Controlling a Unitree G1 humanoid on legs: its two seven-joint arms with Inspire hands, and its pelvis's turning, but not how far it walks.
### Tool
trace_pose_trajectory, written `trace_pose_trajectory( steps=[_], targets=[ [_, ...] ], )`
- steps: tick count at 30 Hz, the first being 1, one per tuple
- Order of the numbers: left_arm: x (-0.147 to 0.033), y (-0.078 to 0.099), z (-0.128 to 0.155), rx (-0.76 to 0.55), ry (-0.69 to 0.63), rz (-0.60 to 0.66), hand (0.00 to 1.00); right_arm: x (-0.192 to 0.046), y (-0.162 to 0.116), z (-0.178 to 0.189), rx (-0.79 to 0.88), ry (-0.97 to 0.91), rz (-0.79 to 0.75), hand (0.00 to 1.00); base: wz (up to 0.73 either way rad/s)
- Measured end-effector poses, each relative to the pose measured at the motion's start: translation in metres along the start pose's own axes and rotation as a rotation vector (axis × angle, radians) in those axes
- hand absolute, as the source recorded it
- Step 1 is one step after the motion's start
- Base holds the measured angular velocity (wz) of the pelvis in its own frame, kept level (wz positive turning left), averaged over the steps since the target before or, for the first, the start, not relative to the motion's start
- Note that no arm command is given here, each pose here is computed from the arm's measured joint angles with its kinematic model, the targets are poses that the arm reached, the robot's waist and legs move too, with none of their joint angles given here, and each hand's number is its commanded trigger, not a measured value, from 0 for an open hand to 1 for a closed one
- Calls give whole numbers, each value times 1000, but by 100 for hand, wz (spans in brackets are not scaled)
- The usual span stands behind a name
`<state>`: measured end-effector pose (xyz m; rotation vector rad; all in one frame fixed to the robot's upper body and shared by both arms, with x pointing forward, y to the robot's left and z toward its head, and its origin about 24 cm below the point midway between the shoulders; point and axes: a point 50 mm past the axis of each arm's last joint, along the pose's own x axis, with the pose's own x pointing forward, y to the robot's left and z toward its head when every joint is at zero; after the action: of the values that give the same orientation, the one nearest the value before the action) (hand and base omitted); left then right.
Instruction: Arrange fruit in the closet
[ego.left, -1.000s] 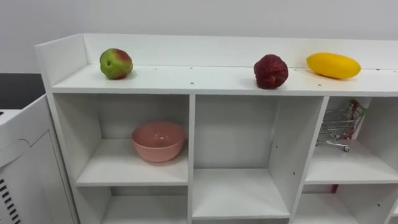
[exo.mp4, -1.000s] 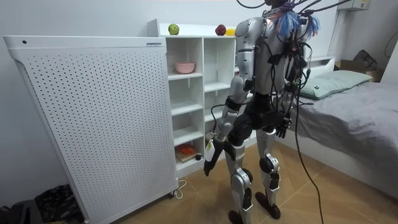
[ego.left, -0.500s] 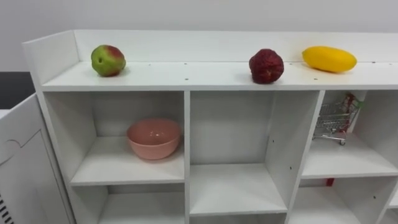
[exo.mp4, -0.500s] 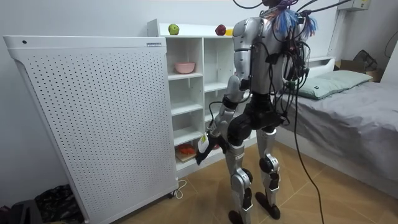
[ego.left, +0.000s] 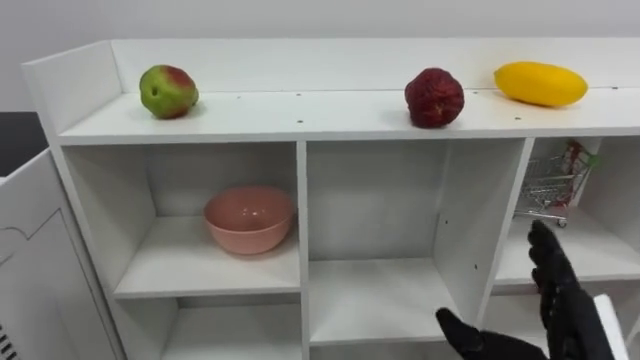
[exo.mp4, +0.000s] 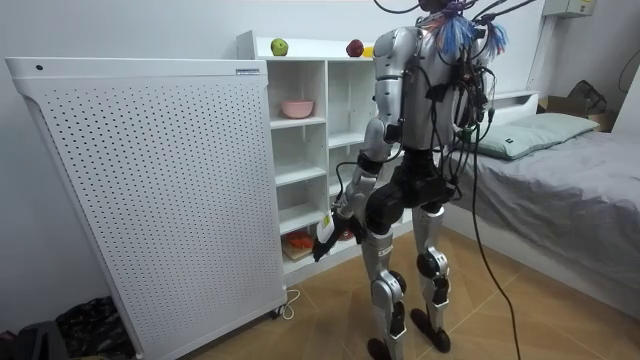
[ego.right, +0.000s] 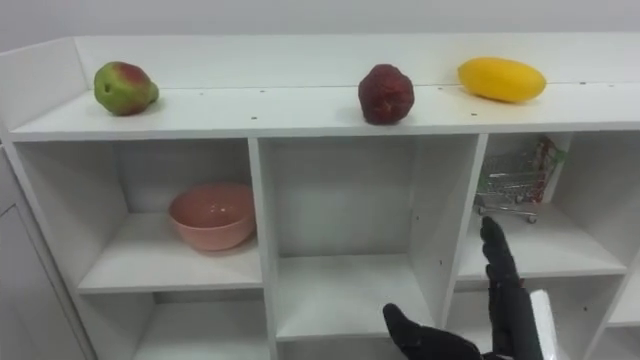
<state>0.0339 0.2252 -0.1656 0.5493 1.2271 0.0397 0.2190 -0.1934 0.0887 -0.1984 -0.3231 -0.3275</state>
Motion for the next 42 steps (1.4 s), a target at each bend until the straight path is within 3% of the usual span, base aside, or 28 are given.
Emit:
trace_pose_trajectory(
  steps=[8, 19, 25, 33, 42],
  targets=[
    [-2, -2, -8, 50, 16, -23, 0, 29, 5, 43, 82, -241, -113, 0, 2],
    [0, 2, -9, 99, 49, -55, 0, 53, 4, 69, 121, -366, -143, 0, 8],
    [3, 8, -5, 123, 46, -52, 0, 75, 0, 71, 219, -344, -207, 0, 11],
    [4, 9, 2, 164, 25, -63, 0, 84, -4, 64, 204, -312, -239, 0, 3],
    [6, 15, 8, 192, 25, -56, 0, 120, -1, 67, 160, -279, -235, 0, 6]
  ],
)
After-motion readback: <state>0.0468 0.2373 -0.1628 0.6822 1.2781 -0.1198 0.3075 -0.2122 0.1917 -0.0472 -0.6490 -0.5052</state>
